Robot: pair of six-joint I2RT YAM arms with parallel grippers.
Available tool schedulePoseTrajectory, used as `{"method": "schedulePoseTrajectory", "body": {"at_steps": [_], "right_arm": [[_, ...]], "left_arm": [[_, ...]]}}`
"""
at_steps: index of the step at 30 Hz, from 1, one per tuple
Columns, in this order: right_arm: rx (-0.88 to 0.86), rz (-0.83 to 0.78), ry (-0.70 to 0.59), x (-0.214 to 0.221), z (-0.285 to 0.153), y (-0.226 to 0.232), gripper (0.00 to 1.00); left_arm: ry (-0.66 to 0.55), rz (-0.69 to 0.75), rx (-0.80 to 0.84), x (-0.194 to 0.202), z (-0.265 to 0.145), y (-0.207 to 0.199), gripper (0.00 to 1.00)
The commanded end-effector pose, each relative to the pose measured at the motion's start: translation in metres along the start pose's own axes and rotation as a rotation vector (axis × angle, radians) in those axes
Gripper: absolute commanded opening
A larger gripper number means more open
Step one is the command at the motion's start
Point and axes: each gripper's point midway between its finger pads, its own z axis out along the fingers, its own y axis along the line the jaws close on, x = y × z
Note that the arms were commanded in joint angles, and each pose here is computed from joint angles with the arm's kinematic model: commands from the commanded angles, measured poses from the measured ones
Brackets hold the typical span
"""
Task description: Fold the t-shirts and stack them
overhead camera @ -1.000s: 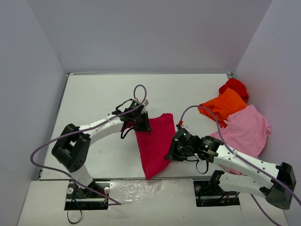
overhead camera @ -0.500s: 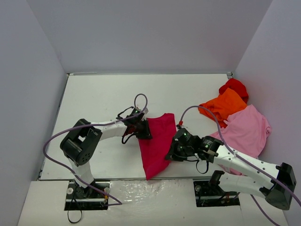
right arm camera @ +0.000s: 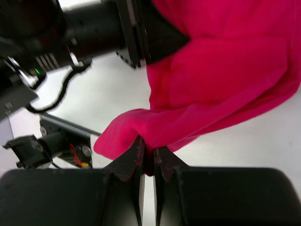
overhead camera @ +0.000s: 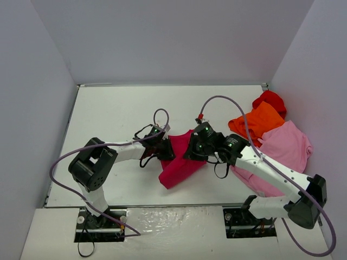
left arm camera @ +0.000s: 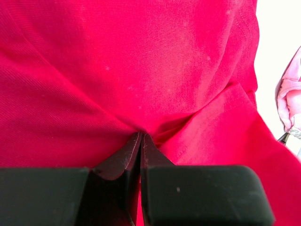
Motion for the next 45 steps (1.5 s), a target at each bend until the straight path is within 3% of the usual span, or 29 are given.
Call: {"method": "schedulePoseTrajectory", "body": {"at_steps": [1, 7, 13, 24, 31, 34, 38, 41, 44, 45], "right_arm": [[0.035, -0.110, -0.141, -0.059, 0.002, 0.002, 0.00], [0.120, -0.094, -0.233, -0.120, 0.000, -0.036, 0.00], [0.109, -0.073, -0.231, -0.145, 0.027, -0.053, 0.00], [-0.081, -0.056, -0.182, -0.162, 0.078, -0.021, 0.00], [-0.206, -0.061, -0.233, -0.182, 0.055, 0.015, 0.00], [-0.241, -0.078, -0.261, -0.187, 0.039, 0.026, 0.00], [-0.269, -0.109, -0.299, -0.191, 0.020, 0.035, 0.00], [-0.274, -0.123, -0.289, -0.190, 0.023, 0.036, 0.00], [-0.292, -0.132, -0.249, -0.184, 0.033, 0.040, 0.00], [-0.300, -0.136, -0.241, -0.182, 0.036, 0.043, 0.00]], "left_arm": [[-0.014, 0.007, -0.041, 0.006, -0.006, 0.009, 0.00], [-0.011, 0.015, -0.053, 0.011, -0.009, 0.014, 0.00], [-0.009, 0.022, -0.050, 0.011, -0.008, 0.014, 0.00], [-0.023, 0.030, -0.063, 0.008, -0.007, 0.016, 0.00], [-0.068, 0.039, -0.073, -0.001, -0.015, 0.015, 0.00], [-0.132, 0.057, -0.097, -0.011, -0.037, 0.010, 0.00], [-0.303, 0.088, -0.179, -0.037, -0.100, 0.002, 0.00], [-0.452, 0.096, -0.230, -0.055, -0.157, -0.003, 0.00], [-0.648, 0.065, -0.299, -0.059, -0.250, 0.002, 0.00], [-0.687, 0.057, -0.321, -0.065, -0.259, 0.004, 0.00]]}}
